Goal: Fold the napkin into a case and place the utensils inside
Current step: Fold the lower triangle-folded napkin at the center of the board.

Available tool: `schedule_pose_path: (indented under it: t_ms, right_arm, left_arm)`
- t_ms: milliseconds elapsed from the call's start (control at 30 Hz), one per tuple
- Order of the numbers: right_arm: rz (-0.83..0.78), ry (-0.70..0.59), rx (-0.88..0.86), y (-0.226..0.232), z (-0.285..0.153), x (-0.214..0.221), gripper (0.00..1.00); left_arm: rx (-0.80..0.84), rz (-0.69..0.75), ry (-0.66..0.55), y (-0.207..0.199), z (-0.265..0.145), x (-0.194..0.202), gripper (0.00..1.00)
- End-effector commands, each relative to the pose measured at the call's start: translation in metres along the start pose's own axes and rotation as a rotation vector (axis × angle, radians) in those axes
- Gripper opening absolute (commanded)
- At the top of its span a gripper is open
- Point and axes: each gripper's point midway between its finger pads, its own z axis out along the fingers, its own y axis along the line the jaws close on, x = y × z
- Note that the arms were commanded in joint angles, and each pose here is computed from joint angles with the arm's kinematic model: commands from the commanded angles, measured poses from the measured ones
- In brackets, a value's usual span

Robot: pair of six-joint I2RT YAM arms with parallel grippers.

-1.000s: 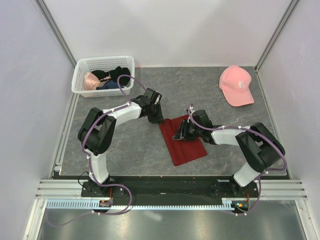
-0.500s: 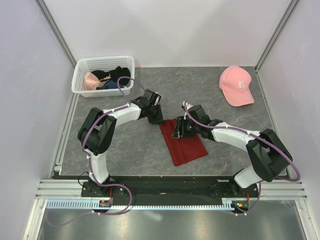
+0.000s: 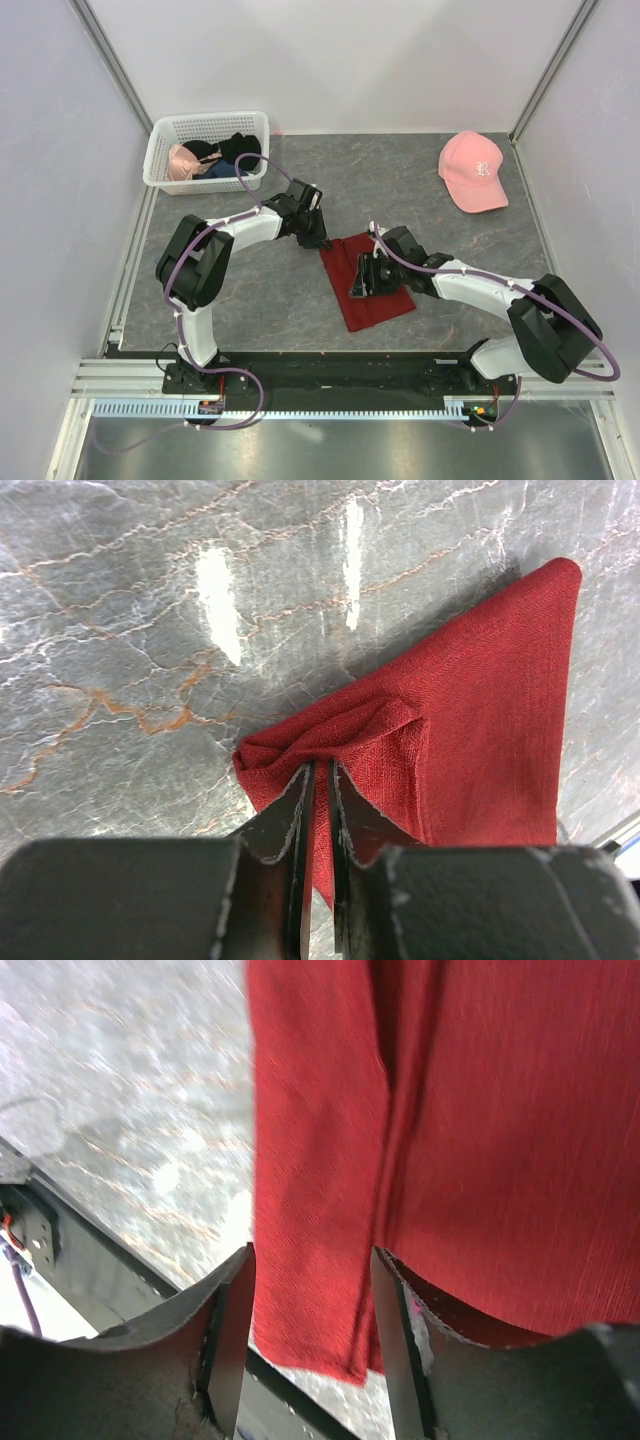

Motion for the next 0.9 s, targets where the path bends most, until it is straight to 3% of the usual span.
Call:
schedule_pose_path:
  t_ms: [0, 300, 433, 567, 867]
  right_arm:
    - [0.055, 0.065, 0.025, -0.013, -0.004, 0.030, 0.58]
    - [0.071, 0.069, 0.007, -0.017, -0.002, 0.045, 0.58]
    - [0.069, 0.075, 0.008, -0.016, 0.000, 0.048, 0.51]
    - [0.061, 0.059, 0.004, -0.014, 0.000, 0.044, 0.38]
    - [0.075, 0.043, -0.003, -0.013, 0.005, 0.041, 0.34]
  left_arm:
    - [0.029, -0.018, 0.008, -0.003, 0.005, 0.002, 0.15]
    - [0.034, -0.016, 0.011, -0.003, 0.005, 0.003, 0.15]
    - [0.035, -0.019, 0.010, -0.004, 0.004, 0.003, 0.14]
    - [0.036, -0.021, 0.014, -0.003, 0.005, 0.004, 0.14]
    - [0.035, -0.025, 0.018, -0.002, 0.006, 0.006, 0.14]
